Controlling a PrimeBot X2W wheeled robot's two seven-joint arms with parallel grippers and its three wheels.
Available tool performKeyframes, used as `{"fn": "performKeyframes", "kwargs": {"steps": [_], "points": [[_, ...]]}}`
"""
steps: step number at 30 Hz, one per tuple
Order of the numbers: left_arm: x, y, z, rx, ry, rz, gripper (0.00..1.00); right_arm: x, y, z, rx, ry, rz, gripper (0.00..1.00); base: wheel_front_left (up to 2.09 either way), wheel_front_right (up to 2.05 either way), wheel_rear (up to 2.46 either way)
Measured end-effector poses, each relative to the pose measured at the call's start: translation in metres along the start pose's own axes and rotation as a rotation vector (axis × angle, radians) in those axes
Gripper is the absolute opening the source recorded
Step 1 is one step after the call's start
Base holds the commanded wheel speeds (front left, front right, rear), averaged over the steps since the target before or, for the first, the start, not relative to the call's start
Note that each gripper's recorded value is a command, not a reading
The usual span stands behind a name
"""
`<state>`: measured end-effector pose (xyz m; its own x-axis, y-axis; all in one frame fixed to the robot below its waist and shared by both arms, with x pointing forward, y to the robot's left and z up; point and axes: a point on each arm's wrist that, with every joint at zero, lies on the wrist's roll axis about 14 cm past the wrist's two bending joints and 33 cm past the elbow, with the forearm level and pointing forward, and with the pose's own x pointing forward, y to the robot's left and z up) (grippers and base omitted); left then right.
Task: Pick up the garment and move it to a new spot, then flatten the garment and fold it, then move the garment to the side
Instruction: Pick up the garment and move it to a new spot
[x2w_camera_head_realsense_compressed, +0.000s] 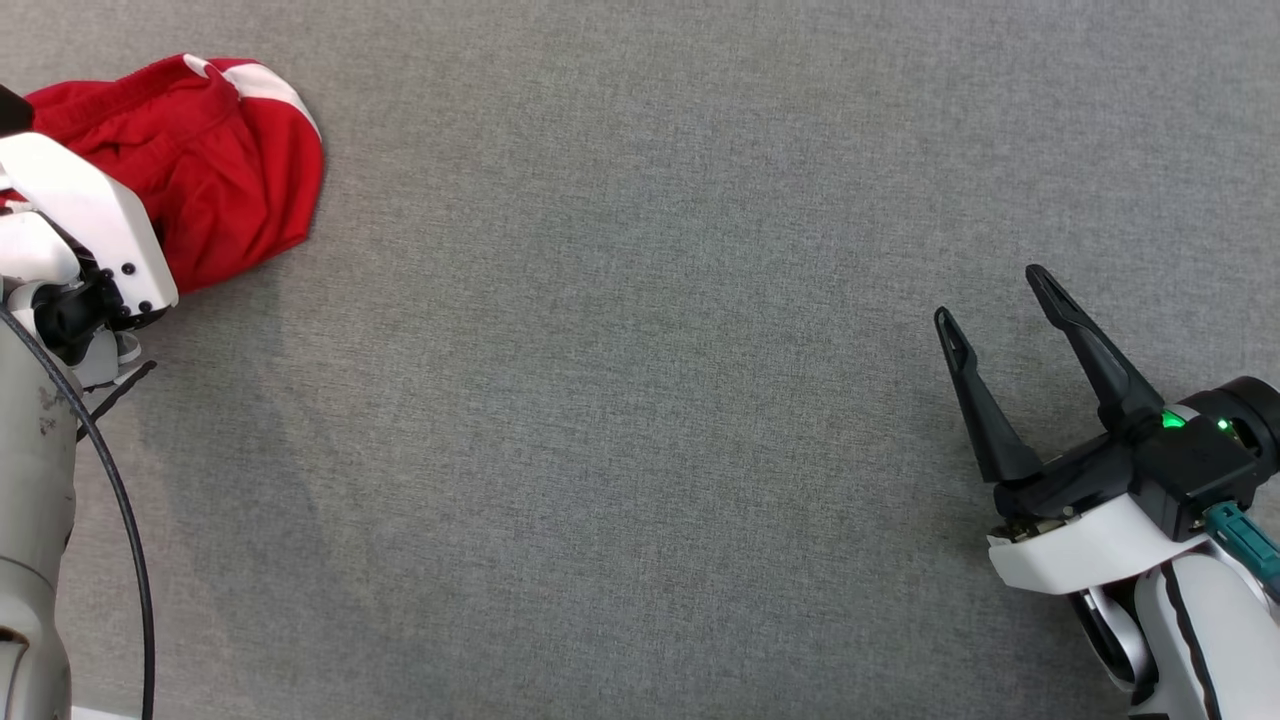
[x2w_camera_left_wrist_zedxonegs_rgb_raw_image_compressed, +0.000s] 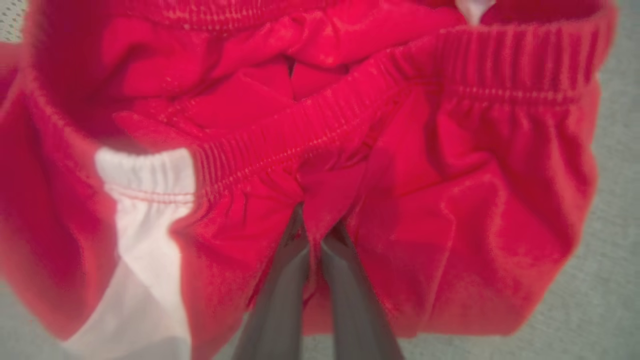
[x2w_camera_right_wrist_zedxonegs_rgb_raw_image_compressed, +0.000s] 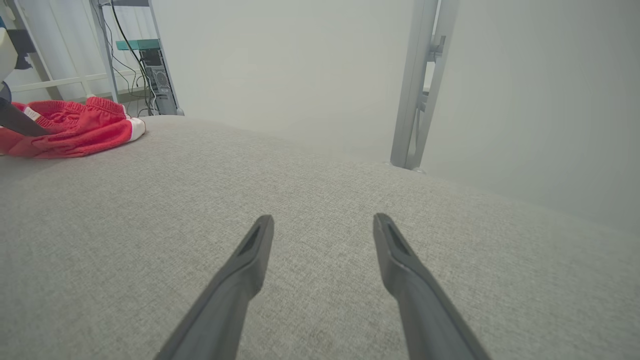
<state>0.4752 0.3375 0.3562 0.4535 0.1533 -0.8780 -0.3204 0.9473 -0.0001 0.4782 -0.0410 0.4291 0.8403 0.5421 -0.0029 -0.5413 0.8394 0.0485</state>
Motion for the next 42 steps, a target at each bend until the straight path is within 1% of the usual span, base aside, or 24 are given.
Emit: {"fn": "performKeyframes", "kwargs": {"steps": [4, 8, 13, 15, 18, 20, 21, 23, 26, 30, 31, 32, 34, 35, 38, 39, 40, 42], "points": [[-0.008, 0.002, 0.014, 0.009, -0.083, -0.001, 0.0, 0.001, 0.004, 0.006, -0.004, -0.011, 0.008, 1.0, 0.0, 0.0, 0.0], [-0.024, -0.002, 0.041, 0.001, -0.24, -0.024, 0.0, 0.001, 0.01, 0.018, -0.007, -0.034, 0.014, 1.0, 0.0, 0.0, 0.0], [-0.057, -0.008, 0.077, 0.015, -0.459, -0.059, 0.0, -0.004, 0.016, 0.034, -0.021, -0.059, 0.015, 1.0, 0.0, 0.0, 0.0], [-0.072, -0.015, 0.088, 0.01, -0.536, -0.089, 0.0, -0.006, 0.021, 0.043, -0.02, -0.076, 0.014, 1.0, 0.0, 0.0, 0.0], [-0.099, -0.031, 0.105, 0.032, -0.66, -0.137, 0.0, -0.01, 0.026, 0.059, -0.025, -0.108, 0.011, 1.0, 0.0, 0.0, 0.0], [-0.124, -0.043, 0.121, 0.037, -0.773, -0.179, 0.0, -0.016, 0.031, 0.067, -0.022, -0.122, 0.005, 1.0, 0.0, 0.0, 0.0], [-0.124, -0.043, 0.121, 0.037, -0.773, -0.179, 0.0, -0.016, 0.031, 0.067, -0.022, -0.122, 0.005, 1.0, 0.0, 0.0, 0.0], [-0.151, -0.065, 0.132, 0.054, -0.881, -0.243, 0.0, -0.022, 0.035, 0.074, -0.022, -0.13, -0.001, 1.0, 0.0, 0.0, 0.0], [-0.187, -0.098, 0.133, 0.083, -0.989, -0.352, 0.0, -0.032, 0.042, 0.081, -0.023, -0.136, -0.01, 1.0, 0.0, 0.0, 0.0], [-0.229, -0.127, 0.126, 0.119, -1.079, -0.475, 0.0, -0.043, 0.044, 0.105, -0.04, -0.19, -0.033, 1.0, 0.0, 0.0, 0.0], [-0.238, -0.137, 0.122, 0.126, -1.087, -0.514, 0.0, -0.048, 0.043, 0.109, -0.042, -0.198, -0.045, 1.0, 0.0, 0.0, 0.0], [-0.254, -0.157, 0.113, 0.158, -1.101, -0.582, 0.0, -0.055, 0.038, 0.118, -0.055, -0.218, -0.072, 1.0, 0.0, 0.0, 0.0], [-0.264, -0.177, 0.105, 0.202, -1.094, -0.643, 0.0, -0.063, 0.031, 0.127, -0.065, -0.239, -0.103, 1.0, 0.0, 0.0, 0.0], [-0.268, -0.21, 0.084, 0.295, -1.051, -0.721, 0.0, -0.078, 0.019, 0.131, -0.077, -0.249, -0.155, 1.0, 0.0, 0.0, 0.0], [-0.269, -0.243, 0.061, 0.379, -1.004, -0.8, 0.0, -0.09, 0.007, 0.137, -0.084, -0.264, -0.207, 1.0, 0.0, 0.0, 0.0], [-0.268, -0.253, 0.052, 0.411, -0.981, -0.82, 0.0, -0.094, 0.002, 0.138, -0.085, -0.268, -0.227, 1.0, 0.0, 0.0, 0.0], [-0.254, -0.279, 0.023, 0.495, -0.899, -0.863, 0.0, -0.107, -0.011, 0.142, -0.095, -0.276, -0.282, 1.0, 0.0, 0.0, 0.0], [-0.246, -0.294, 0.007, 0.545, -0.863, -0.883, 0.0, -0.115, -0.02, 0.144, -0.099, -0.281, -0.317, 1.0, 0.0, 0.0, 0.0]]}}
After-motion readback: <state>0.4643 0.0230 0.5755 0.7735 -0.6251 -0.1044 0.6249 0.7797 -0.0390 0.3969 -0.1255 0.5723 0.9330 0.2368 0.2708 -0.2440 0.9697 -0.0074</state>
